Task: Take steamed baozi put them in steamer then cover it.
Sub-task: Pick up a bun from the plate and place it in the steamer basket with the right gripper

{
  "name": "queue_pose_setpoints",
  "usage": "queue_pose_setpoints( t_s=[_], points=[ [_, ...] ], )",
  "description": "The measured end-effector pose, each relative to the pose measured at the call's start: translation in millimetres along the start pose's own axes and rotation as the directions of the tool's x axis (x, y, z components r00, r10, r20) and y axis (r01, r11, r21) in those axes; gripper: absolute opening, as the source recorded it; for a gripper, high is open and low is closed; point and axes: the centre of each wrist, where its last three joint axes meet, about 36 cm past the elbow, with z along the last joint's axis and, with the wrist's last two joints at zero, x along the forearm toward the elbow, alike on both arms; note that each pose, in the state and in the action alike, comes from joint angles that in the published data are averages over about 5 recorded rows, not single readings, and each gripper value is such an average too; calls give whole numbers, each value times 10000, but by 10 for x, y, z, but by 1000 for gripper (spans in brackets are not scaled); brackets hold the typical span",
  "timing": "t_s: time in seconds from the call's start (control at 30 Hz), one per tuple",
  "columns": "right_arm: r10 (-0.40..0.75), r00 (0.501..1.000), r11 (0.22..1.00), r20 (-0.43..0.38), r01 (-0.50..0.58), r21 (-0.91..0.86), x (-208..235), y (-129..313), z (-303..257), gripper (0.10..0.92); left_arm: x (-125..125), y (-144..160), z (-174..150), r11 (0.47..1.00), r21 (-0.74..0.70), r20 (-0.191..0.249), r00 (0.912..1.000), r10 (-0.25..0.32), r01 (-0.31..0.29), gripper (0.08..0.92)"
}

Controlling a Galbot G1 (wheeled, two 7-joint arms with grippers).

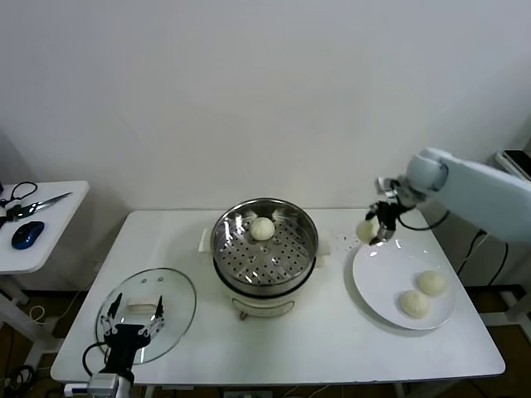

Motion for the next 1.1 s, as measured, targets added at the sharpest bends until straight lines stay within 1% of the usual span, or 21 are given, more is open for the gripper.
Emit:
queue_pose_setpoints(
  t_s=[0.1,0.2,0.3,0.43,0.6,0.77,0.93,1.1],
  points=[
    [182,9992,9997,369,-188,140,223,-106,-330,704,13,-4,-17,9997,78,66,9997,240,-240,823],
    [237,9971,9993,721,-258,283,344,-174,-679,704,23,-5,-26,9987,96,136,9987,497,-498,823],
    [203,9947,9987,1011,-249,451,381,-214,-1040,704,30,-7,-20,9976,75,156,9975,694,-695,823],
    [57,9921,9969,1256,-154,767,321,-214,-1525,704,52,-21,2,9960,119,117,9961,880,-881,823],
    [-195,9914,9928,1296,38,1199,111,-144,-2053,704,66,-18,30,9950,208,120,9951,979,-981,823],
    [-522,9919,9872,1160,336,1562,-215,-31,-2440,704,77,-3,40,9943,293,166,9947,1017,-1022,823],
    [-918,9914,9795,928,732,1876,-580,120,-2687,704,85,33,49,9942,312,204,9945,1024,-1030,823],
    [-1230,9900,9729,685,1067,2050,-912,254,-2798,704,71,61,41,9941,332,300,9943,1025,-1034,823]
  ],
)
